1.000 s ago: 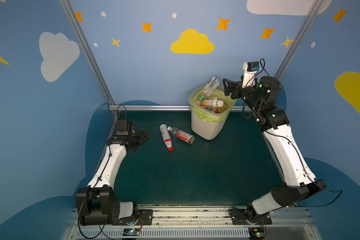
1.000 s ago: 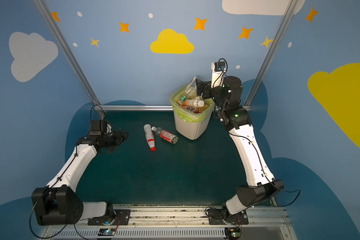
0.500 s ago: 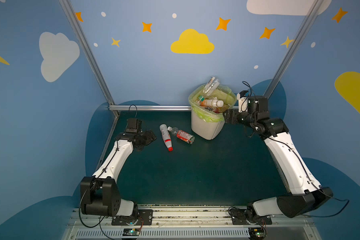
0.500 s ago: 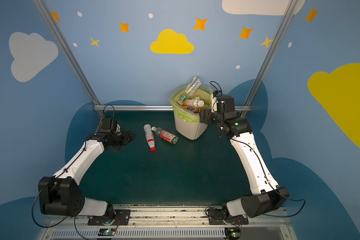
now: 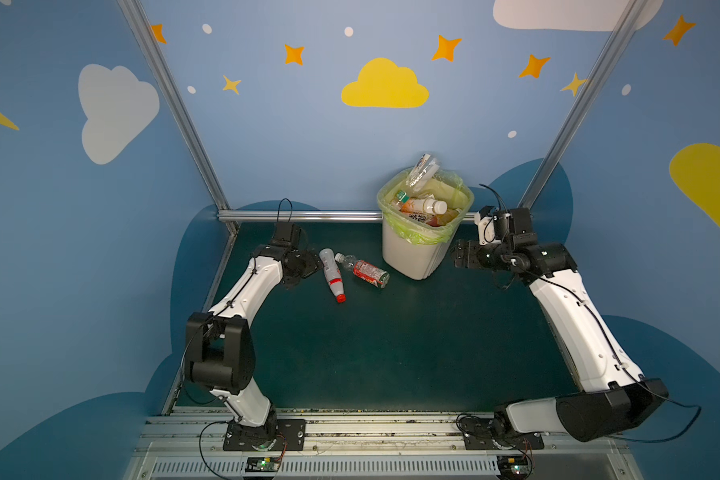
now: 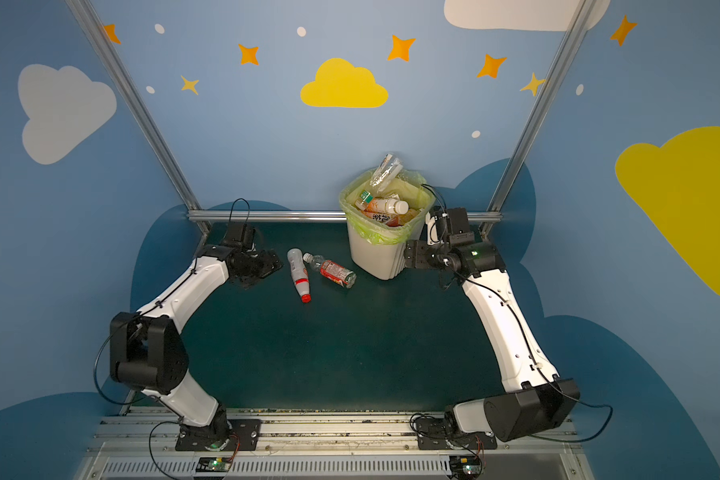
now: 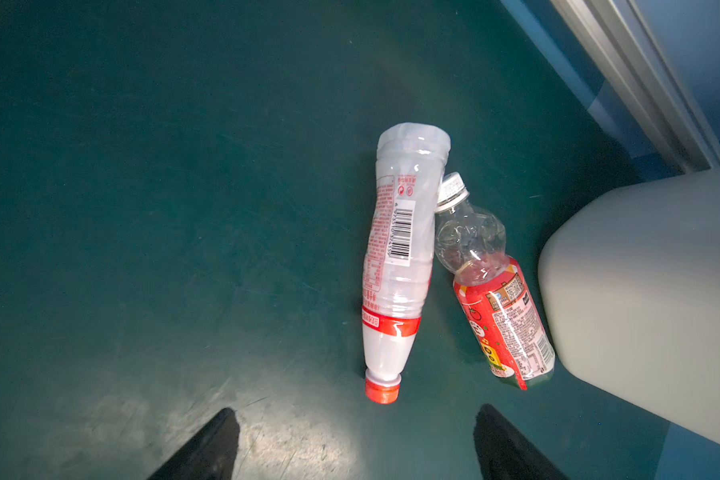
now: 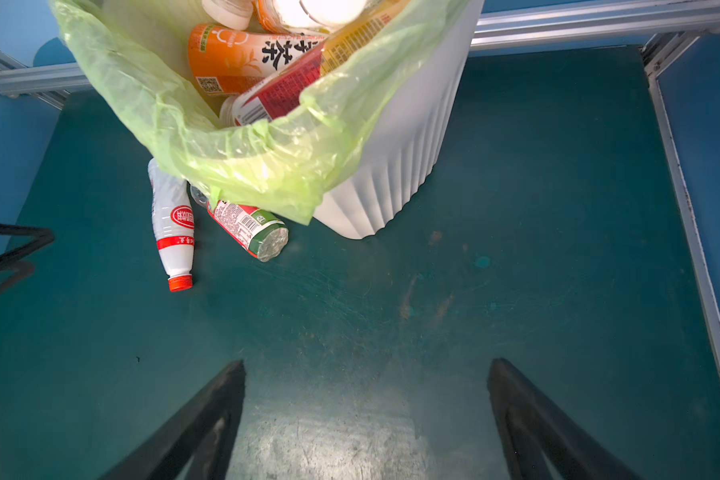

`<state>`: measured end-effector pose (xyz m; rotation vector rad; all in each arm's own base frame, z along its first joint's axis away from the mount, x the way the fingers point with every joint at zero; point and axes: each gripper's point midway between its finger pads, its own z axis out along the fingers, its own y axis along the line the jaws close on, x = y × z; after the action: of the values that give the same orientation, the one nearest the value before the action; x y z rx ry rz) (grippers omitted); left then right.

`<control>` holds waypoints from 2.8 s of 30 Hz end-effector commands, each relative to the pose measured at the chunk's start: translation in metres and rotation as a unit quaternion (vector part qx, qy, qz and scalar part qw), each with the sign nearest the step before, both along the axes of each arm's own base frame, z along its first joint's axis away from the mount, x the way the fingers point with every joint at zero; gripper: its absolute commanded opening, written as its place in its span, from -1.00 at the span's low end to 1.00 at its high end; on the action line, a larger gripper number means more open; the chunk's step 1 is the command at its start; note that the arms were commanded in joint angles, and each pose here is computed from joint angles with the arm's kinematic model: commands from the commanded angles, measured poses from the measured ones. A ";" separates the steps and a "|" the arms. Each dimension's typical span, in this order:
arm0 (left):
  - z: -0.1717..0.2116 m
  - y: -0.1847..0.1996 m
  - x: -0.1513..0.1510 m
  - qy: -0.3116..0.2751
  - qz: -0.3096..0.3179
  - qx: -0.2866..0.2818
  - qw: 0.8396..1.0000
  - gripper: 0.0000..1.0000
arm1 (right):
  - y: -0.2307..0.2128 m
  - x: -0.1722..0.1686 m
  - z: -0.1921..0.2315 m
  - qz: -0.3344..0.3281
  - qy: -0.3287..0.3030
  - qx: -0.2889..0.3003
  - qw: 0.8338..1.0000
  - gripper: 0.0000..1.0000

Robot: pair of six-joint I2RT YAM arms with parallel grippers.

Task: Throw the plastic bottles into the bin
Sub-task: 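Withdraw the right gripper while the left gripper moves toward the white red-cap bottle, then lower the left gripper onto the white red-cap bottle and close on it, then lift the white bottle over the bin and open the left gripper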

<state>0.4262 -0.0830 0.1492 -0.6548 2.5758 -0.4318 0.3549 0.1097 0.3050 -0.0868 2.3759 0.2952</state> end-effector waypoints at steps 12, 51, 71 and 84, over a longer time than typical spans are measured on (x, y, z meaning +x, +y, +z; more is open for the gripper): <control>-0.039 -0.018 0.048 0.021 -0.014 0.047 0.999 0.58 | 0.006 -0.014 -0.009 0.028 0.029 0.036 0.999 0.83; -0.101 -0.020 0.120 0.076 -0.024 0.082 0.993 0.28 | -0.019 -0.009 -0.010 0.017 0.036 0.029 0.999 0.83; -0.083 0.001 0.114 0.061 -0.005 0.075 0.995 -0.02 | -0.021 -0.004 -0.008 0.008 0.035 0.037 0.999 0.84; 0.040 0.024 0.084 -0.060 0.024 0.026 0.998 -0.02 | -0.015 0.001 -0.011 0.010 0.040 0.053 0.998 0.84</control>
<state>0.5092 -0.0563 0.1514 -0.6742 2.5384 -0.2991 0.3523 0.0925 0.2866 -0.0576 2.4568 0.4189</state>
